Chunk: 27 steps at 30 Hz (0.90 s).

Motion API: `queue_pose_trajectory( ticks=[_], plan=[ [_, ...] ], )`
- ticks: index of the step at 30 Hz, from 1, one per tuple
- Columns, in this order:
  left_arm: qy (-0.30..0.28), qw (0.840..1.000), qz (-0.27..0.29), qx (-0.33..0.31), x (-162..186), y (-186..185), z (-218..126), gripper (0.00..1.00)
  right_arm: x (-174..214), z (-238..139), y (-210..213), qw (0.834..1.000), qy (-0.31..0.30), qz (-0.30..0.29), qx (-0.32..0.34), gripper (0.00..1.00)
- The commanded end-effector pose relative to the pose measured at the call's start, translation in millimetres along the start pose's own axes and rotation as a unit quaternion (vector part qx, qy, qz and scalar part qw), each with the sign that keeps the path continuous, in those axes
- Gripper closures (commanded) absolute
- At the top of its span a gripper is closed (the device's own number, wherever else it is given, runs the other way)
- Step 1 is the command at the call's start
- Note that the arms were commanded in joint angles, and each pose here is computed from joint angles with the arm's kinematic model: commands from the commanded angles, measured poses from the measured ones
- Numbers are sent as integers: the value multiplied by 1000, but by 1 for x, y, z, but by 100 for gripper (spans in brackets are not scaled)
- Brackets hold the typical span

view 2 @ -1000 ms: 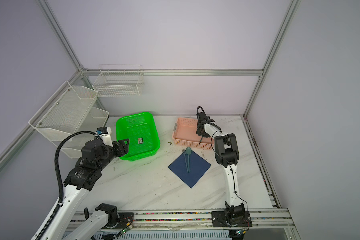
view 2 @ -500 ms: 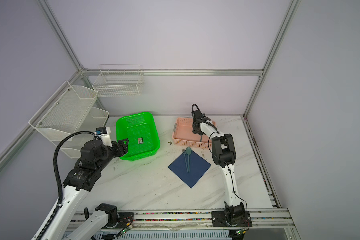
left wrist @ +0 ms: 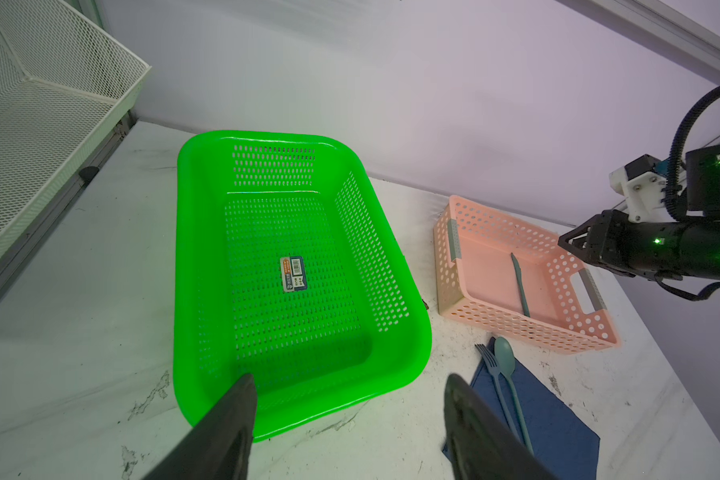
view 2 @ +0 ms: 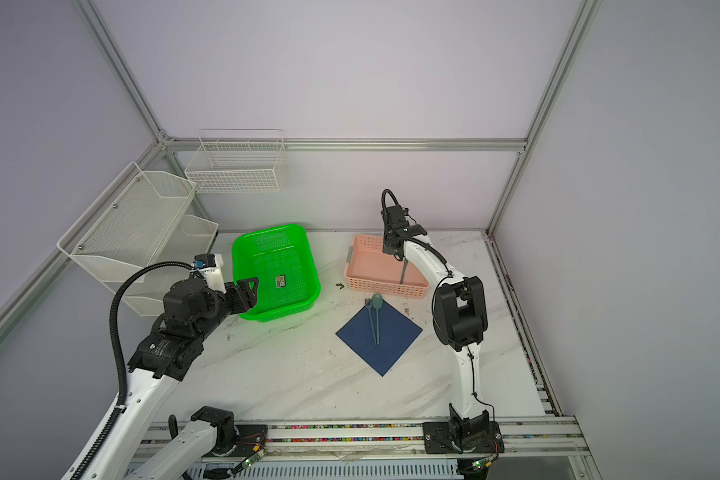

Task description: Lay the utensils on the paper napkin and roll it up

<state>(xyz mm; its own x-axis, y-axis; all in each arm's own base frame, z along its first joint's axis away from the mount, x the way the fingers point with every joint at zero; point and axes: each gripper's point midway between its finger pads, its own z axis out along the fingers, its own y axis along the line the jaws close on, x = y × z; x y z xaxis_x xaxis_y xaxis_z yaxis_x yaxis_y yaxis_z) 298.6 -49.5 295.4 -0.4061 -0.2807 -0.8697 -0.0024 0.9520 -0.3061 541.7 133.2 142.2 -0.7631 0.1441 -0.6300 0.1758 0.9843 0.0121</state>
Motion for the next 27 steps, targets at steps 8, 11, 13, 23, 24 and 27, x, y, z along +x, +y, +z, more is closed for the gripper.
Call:
queue_pose_trajectory(
  ticks=[8, 11, 13, 23, 24, 27],
  plan=[
    [-4, 1000, 0, 6, 2, -1, -1, 30, 50, 65, -16, 995, 95, 1, 4, 69],
    [-3, 1000, 2, 5, 3, -1, 0, 30, 55, 72, -14, 995, 103, -1, 2, 69],
    [-3, 1000, 3, 3, 2, 0, 1, 30, 58, 79, -14, 994, 110, -2, 1, 69],
    [-4, 1000, 10, -6, 2, 3, 2, 30, 78, 102, -21, 990, 135, -10, 28, 70],
    [-5, 1000, 11, -5, 1, 2, 2, 30, 79, 102, -21, 990, 136, -10, 29, 70],
    [-5, 1000, 12, -7, 1, 2, 2, 30, 83, 106, -21, 989, 143, -11, 27, 75]
  ],
)
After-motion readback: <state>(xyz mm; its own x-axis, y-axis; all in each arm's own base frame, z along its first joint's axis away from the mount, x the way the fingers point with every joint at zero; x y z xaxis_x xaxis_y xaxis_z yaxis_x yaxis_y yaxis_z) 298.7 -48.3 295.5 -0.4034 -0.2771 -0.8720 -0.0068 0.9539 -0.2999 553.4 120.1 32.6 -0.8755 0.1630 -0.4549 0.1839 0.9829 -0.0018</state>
